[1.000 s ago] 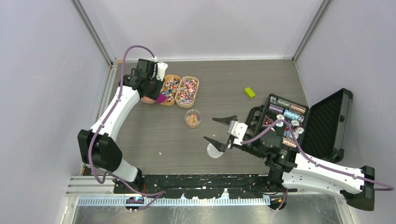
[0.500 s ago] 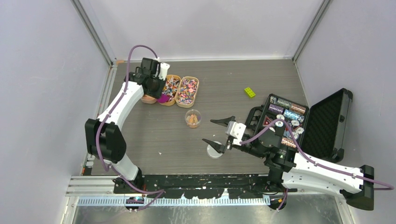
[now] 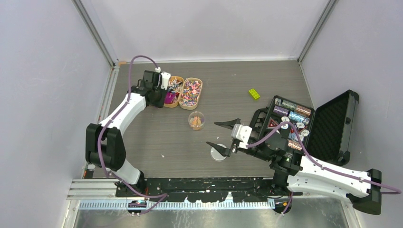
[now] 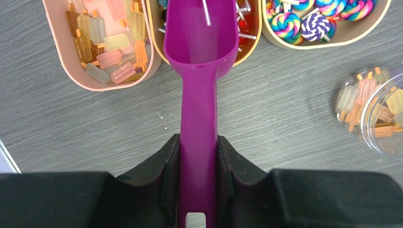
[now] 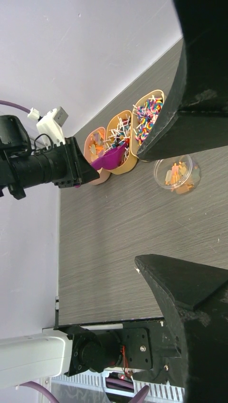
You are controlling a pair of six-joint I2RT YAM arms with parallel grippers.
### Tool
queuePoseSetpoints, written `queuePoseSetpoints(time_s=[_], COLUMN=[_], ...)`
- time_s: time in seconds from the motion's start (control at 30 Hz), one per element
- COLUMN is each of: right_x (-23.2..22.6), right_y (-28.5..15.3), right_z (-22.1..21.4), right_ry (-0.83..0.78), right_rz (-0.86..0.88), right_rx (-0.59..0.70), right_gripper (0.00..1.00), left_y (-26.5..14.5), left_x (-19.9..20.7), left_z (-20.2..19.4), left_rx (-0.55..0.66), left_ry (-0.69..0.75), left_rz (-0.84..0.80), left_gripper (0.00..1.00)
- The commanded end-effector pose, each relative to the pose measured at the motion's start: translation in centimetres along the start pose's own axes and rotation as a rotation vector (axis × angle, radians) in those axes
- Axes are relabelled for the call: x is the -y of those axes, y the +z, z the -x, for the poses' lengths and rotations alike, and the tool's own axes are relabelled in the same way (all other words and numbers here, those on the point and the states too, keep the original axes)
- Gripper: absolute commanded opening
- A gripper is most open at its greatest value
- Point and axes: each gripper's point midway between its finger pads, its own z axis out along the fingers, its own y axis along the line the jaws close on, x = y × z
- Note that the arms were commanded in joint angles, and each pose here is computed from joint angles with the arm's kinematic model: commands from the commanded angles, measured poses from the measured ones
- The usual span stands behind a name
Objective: Pack the candies
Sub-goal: Scoop the fake candies from the storage box.
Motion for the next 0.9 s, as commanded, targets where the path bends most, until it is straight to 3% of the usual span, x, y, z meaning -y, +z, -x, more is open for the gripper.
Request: queuePoseSetpoints(time_s=[0.0,0.87], right_x=[0.1,0.2], right_y=[-0.4,-0.5], right_z=[2.1,1.9], right_ry=[0.012,-0.003], right_rz=[-0.003,-0.003], right_rx=[0.077,0.069], right_gripper=[0.76,0.77], left_y=[0.0,2.6], left_x=[-0.3,-0.4], left_z=[-0.2,0.2], left_rx=[0.046,0.089], left_ry=[-0.033,-0.051], left_rz=[0.021,0.034], left_gripper=[0.00,0.00])
